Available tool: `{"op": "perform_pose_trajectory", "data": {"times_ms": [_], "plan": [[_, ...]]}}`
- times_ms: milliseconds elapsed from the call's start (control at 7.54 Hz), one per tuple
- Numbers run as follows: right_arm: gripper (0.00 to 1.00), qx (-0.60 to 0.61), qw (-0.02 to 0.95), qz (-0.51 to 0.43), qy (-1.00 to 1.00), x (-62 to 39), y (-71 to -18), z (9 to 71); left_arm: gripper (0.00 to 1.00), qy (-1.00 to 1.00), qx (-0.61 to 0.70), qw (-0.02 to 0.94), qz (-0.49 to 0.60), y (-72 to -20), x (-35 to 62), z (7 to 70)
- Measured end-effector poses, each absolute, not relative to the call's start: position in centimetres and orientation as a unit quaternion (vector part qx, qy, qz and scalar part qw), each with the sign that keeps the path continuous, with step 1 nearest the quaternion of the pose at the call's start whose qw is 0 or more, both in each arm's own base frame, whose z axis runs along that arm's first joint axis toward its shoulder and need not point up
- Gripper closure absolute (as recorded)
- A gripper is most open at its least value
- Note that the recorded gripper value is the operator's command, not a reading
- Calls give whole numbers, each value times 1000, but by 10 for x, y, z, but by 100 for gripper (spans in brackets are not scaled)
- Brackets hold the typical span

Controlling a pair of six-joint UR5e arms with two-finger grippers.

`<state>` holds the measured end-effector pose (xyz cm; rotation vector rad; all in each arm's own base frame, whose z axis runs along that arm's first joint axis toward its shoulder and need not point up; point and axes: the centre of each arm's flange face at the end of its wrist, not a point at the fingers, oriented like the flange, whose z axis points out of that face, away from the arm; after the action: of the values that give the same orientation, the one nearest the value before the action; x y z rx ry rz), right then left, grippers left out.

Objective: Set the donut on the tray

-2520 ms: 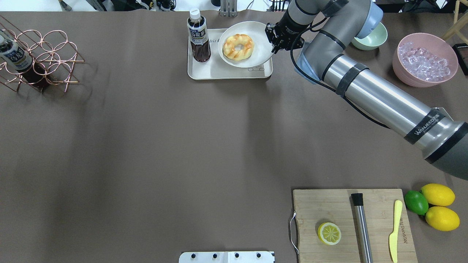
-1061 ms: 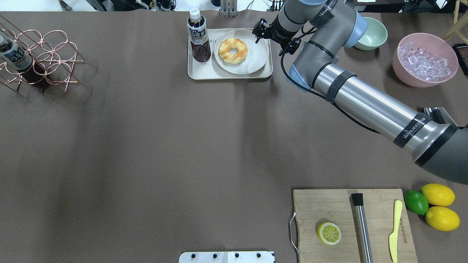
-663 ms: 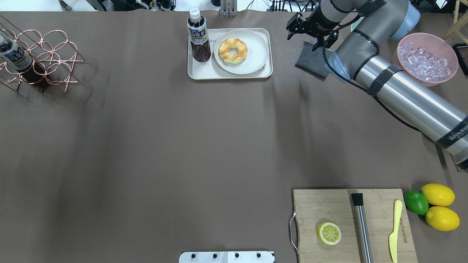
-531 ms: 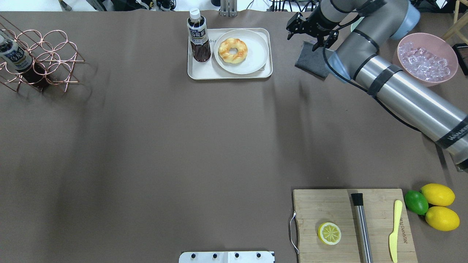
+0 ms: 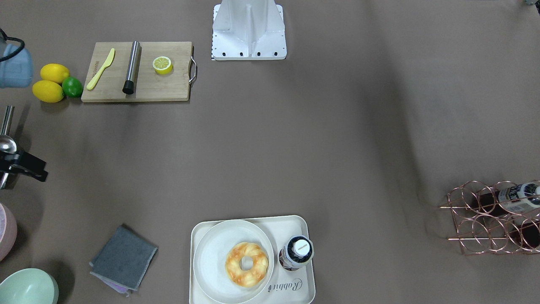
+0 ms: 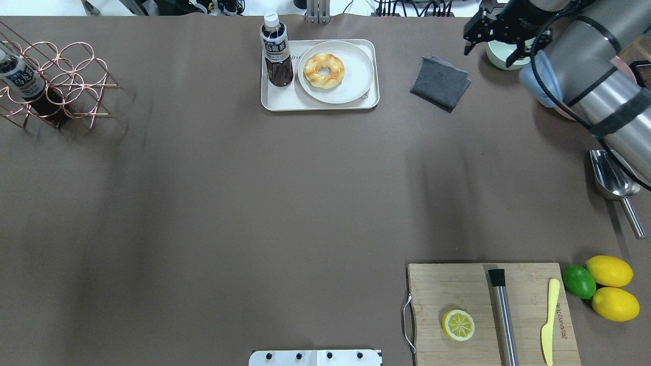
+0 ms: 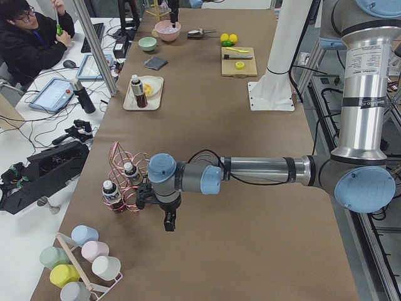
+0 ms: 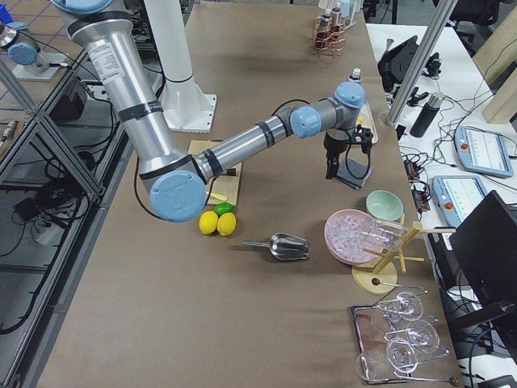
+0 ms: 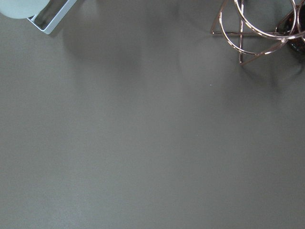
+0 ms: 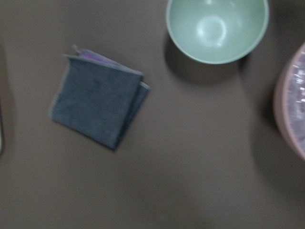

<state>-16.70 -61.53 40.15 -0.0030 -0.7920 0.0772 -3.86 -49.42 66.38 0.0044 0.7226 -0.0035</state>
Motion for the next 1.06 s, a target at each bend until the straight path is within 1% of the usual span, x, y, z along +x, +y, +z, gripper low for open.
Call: {"op": "perform_pose_trajectory", "data": {"times_ms": [265,531,796,1061], "plan": [[0,-6,932,-23,-361,-99,-578,489,2,353,2,935,-1,-494,-39,664],[0,-25,937,-46,-346,-52,-540,561,2,347,3,938,-2,-494,-40,665],[0,-35,937,-55,-343,-17,-510,603,2,331,5,944,-2,-495,-42,666],[0,-32,937,-60,-343,14,-498,627,2,324,5,946,-2,-494,-43,668]]}}
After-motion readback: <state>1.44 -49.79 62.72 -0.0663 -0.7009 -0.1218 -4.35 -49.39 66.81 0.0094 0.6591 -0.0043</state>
